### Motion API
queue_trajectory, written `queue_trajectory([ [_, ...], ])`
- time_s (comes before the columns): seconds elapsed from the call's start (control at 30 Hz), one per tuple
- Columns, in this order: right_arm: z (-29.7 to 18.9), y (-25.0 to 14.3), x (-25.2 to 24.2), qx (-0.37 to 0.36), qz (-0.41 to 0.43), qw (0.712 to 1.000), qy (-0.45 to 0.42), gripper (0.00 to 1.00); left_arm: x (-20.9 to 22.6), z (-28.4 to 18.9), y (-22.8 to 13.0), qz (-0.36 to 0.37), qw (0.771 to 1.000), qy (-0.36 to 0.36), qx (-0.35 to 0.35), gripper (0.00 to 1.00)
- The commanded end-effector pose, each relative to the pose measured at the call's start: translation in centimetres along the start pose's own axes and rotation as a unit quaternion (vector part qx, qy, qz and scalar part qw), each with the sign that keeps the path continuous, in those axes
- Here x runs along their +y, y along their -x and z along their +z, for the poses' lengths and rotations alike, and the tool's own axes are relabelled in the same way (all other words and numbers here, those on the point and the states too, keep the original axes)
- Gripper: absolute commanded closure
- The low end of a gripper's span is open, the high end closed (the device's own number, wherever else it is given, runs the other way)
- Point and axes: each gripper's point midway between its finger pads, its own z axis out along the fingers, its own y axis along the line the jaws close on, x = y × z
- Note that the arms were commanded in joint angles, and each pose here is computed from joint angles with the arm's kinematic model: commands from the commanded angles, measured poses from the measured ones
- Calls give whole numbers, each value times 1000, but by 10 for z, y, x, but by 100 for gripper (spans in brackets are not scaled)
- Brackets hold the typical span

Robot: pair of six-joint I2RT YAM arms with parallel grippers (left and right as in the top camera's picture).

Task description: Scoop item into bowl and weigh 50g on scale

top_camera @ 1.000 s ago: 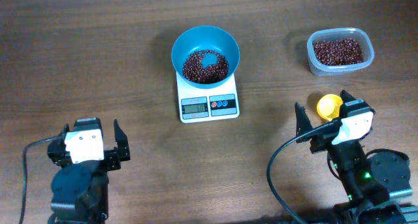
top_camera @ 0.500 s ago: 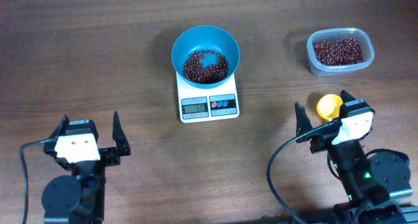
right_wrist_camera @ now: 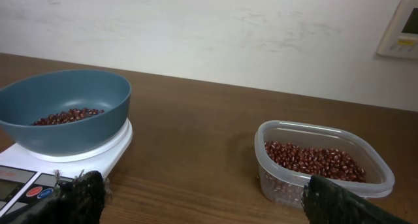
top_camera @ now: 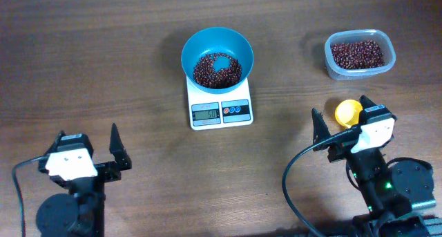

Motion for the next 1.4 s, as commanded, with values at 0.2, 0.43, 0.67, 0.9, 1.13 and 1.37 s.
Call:
queue_trajectory([
  [0.2, 0, -3, 1, 1, 2, 1000, 0, 1, -18, -4, 8, -9, 999, -47, -19, 1],
  [0.43, 0, -3, 1, 1, 2, 1000, 0, 1, -22, -4, 8, -9, 998, -55, -19, 1],
  [0.67, 0, -3, 1, 1, 2, 1000, 0, 1, -37, -6, 7, -6, 996, -85, -18, 1],
  [0.9, 0, -3, 1, 1, 2, 1000, 0, 1, -39, -7, 7, -6, 996, -92, -17, 1],
  [1.13, 0, -3, 1, 1, 2, 1000, 0, 1, -39, -7, 7, -6, 996, -92, -17, 1],
  [1.37, 0, -3, 1, 1, 2, 1000, 0, 1, -39, -7, 7, -6, 996, -92, -17, 1],
])
